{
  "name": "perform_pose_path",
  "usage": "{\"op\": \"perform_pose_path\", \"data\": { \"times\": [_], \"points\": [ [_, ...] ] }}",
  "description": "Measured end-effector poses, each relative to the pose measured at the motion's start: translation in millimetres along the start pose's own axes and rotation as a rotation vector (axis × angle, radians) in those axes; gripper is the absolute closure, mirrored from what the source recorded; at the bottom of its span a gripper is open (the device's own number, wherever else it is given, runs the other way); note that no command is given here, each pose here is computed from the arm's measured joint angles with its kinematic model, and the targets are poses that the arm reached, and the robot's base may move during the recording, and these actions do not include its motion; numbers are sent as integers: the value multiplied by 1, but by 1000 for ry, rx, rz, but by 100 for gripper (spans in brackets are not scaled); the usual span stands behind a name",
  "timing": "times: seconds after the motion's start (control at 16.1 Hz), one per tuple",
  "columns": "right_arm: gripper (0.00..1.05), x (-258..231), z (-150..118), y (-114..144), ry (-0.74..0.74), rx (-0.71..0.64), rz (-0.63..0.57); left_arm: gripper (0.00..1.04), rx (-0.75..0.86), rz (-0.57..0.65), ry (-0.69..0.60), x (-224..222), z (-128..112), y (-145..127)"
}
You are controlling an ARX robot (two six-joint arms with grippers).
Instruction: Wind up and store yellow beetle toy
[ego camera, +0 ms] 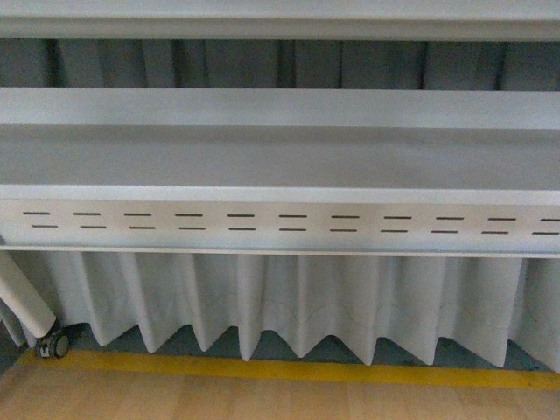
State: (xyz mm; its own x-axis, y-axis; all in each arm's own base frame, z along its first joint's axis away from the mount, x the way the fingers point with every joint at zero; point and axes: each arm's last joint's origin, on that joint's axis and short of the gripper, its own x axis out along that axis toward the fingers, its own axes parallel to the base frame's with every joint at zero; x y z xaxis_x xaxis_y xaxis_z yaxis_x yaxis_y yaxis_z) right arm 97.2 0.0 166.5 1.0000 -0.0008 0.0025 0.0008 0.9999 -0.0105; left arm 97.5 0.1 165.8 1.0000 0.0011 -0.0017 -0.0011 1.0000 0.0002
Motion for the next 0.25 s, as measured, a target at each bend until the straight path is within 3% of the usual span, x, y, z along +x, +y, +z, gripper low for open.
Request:
{"op": "perform_pose_path", "data": {
  "times": [0.25],
  "points": [
    [7,0,0,0,0,0,0,7,0,0,0,0,0,0]
  ]
}}
